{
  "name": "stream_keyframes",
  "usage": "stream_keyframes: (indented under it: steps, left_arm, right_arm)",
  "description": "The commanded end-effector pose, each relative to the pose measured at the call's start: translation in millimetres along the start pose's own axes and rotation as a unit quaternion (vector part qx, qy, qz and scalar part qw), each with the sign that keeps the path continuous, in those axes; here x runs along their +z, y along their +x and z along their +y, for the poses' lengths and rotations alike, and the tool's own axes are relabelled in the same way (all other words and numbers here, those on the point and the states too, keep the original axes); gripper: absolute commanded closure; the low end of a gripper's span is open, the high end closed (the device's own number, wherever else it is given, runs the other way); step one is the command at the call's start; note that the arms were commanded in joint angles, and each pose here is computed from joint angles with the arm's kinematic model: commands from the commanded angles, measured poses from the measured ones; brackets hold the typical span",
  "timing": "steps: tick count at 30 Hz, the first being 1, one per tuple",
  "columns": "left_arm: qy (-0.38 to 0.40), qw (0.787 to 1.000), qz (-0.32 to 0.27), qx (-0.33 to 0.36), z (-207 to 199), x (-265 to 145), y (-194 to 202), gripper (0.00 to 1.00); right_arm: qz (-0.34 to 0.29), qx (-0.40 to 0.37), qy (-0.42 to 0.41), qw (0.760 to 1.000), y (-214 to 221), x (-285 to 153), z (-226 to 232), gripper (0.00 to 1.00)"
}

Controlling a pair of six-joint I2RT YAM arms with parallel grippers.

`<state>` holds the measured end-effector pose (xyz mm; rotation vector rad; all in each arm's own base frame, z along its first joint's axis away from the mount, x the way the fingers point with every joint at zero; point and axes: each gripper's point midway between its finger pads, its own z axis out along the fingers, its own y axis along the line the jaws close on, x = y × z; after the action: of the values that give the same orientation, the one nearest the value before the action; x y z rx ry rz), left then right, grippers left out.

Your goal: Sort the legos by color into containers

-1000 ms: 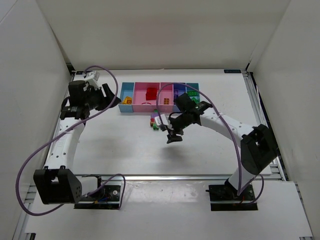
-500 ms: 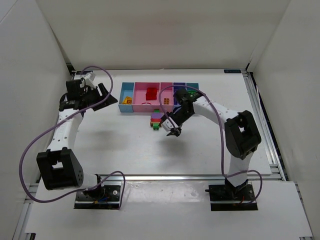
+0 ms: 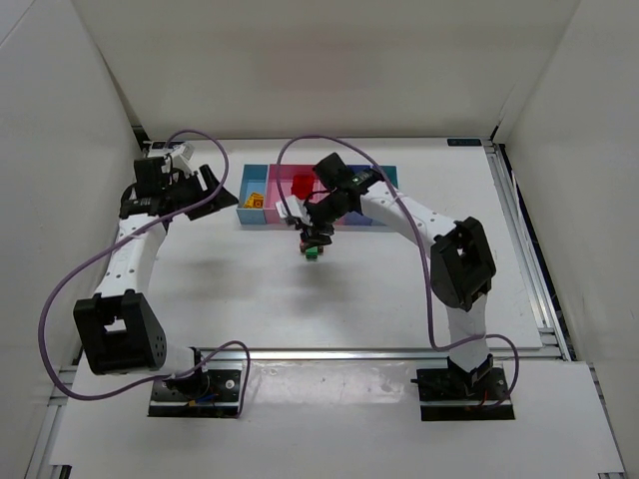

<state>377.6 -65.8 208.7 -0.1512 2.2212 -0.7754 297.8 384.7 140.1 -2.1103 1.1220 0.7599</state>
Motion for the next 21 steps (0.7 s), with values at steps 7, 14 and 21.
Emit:
stream_keyframes:
  steps: [7, 14, 21]
  left_arm:
    - [0.041, 0.993, 0.052, 0.095, -76.6, 10.4, 50.4, 0.24]
    - [-0.055, 0.985, 0.104, 0.123, -94.0, 55.6, 96.4, 0.24]
    - [-0.117, 0.982, 0.119, 0.087, -110.0, 121.5, 100.8, 0.00]
  right_arm:
    - [0.047, 0.525, 0.187, 0.829, 39.9, -75.2, -2.4, 0.32]
    - [0.026, 0.613, 0.341, 0.712, 92.1, -175.2, 9.6, 0.30]
    - [-0.010, 0.633, 0.398, 0.664, 115.9, -232.3, 15.7, 0.30]
